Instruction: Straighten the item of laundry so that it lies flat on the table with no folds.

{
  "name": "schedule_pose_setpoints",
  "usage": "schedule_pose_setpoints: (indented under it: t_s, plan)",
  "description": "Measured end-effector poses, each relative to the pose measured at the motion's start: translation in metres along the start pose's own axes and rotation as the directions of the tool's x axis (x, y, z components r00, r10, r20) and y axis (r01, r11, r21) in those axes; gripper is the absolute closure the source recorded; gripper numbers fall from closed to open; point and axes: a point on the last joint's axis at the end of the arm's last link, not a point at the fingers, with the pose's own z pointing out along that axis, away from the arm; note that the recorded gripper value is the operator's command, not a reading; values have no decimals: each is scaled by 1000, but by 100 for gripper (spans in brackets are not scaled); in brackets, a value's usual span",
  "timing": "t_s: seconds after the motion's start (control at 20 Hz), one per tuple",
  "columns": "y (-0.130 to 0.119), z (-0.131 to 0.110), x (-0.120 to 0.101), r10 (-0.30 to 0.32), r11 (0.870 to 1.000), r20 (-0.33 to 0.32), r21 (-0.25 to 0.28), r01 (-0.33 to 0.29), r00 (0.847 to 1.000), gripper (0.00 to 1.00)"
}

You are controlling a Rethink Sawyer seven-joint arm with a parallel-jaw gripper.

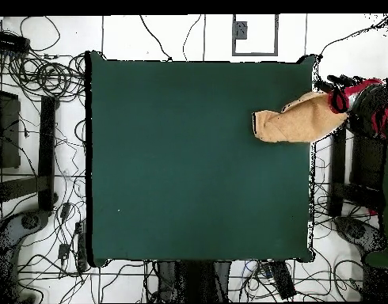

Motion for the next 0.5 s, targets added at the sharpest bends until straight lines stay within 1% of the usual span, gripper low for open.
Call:
schedule_pose_setpoints:
  t_s: [0.2,0.5]
  plan:
    - [11,-4,-15,-41,998,11,43,40,999,0]
    - [23,-6,-24,-82,992,8,94,81,997,0]
